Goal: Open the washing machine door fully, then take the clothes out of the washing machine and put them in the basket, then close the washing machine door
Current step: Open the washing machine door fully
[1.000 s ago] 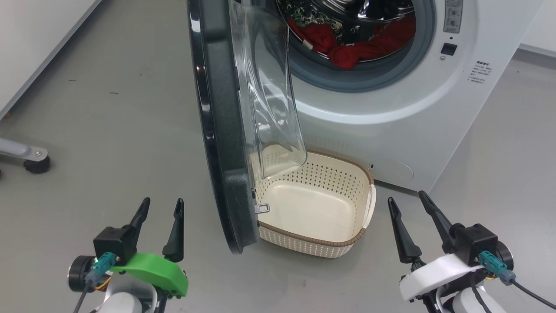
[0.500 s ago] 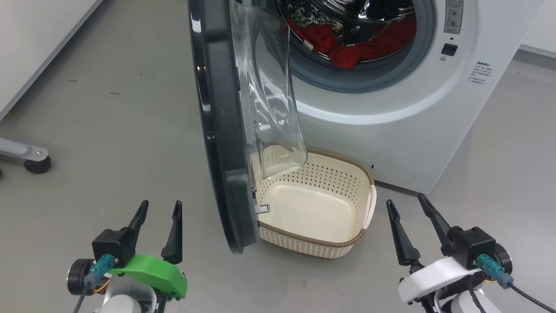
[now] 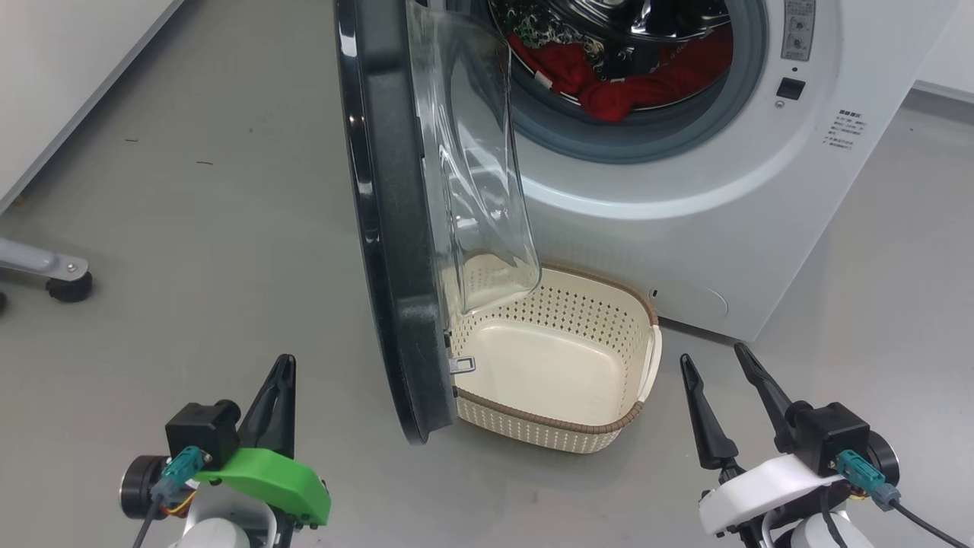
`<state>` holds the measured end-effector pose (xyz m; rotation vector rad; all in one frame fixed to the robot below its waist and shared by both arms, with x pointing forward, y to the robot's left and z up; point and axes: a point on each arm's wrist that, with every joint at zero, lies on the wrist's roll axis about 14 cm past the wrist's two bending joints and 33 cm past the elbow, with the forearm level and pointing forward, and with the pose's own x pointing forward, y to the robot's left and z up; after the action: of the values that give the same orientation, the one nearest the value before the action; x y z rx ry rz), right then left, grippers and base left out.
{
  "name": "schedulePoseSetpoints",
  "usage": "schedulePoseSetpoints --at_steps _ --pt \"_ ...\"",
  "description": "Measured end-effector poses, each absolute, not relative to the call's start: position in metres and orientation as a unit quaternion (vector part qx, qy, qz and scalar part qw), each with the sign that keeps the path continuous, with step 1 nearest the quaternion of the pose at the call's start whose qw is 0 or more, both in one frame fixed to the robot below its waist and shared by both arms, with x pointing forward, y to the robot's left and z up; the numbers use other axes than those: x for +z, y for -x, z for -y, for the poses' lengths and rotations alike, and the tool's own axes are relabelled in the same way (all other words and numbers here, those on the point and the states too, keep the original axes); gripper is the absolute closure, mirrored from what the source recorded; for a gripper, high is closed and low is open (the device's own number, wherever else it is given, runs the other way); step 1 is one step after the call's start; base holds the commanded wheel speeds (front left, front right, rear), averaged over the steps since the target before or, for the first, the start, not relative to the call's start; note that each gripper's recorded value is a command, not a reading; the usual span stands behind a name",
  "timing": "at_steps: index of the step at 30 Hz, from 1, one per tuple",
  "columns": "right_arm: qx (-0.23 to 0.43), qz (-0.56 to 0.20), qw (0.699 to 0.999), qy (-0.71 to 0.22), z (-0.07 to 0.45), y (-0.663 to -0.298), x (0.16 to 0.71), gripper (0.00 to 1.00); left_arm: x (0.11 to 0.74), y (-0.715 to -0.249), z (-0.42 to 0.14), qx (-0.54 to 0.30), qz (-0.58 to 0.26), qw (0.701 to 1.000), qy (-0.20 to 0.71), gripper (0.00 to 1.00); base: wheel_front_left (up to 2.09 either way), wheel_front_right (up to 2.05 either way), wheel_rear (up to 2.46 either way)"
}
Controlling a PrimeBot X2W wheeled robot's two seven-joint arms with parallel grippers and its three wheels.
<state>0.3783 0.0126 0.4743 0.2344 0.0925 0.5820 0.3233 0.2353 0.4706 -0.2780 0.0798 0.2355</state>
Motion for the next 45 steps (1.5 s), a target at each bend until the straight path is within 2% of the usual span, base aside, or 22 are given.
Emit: schedulePoseSetpoints --at_steps 14,26,32,37,40,45 --pt "0.284 -0.043 0.951 -0.115 -0.013 -0.381 0.475 0.00 0.496 -0.324 -0.238 0.114 -0.002 0.986 0.124 1.00 0.00 0.00 0.00" --pt "0.284 -0.041 0.951 -0.119 -0.015 -0.379 0.477 0.00 0.594 -0.330 -0.232 0.080 0.153 0.981 0.088 1.00 0.00 0.00 0.00" --pt "0.284 -0.040 0.950 -0.121 -0.015 -0.374 0.479 0.00 0.648 -0.322 -0.205 0.027 0.235 0.969 0.072 1.00 0.00 0.00 0.00" --pt "0.280 -0.045 0.951 -0.121 -0.012 -0.369 0.476 0.00 0.672 -0.313 -0.172 -0.037 0.272 0.959 0.074 1.00 0.00 0.00 0.00" --pt "0.277 -0.044 0.952 -0.121 -0.010 -0.369 0.477 0.00 0.678 -0.309 -0.144 -0.088 0.271 0.955 0.079 1.00 0.00 0.00 0.00" --pt "0.279 -0.044 0.952 -0.119 -0.010 -0.368 0.476 0.00 0.661 -0.309 -0.114 -0.142 0.222 0.960 0.097 1.00 0.00 0.00 0.00"
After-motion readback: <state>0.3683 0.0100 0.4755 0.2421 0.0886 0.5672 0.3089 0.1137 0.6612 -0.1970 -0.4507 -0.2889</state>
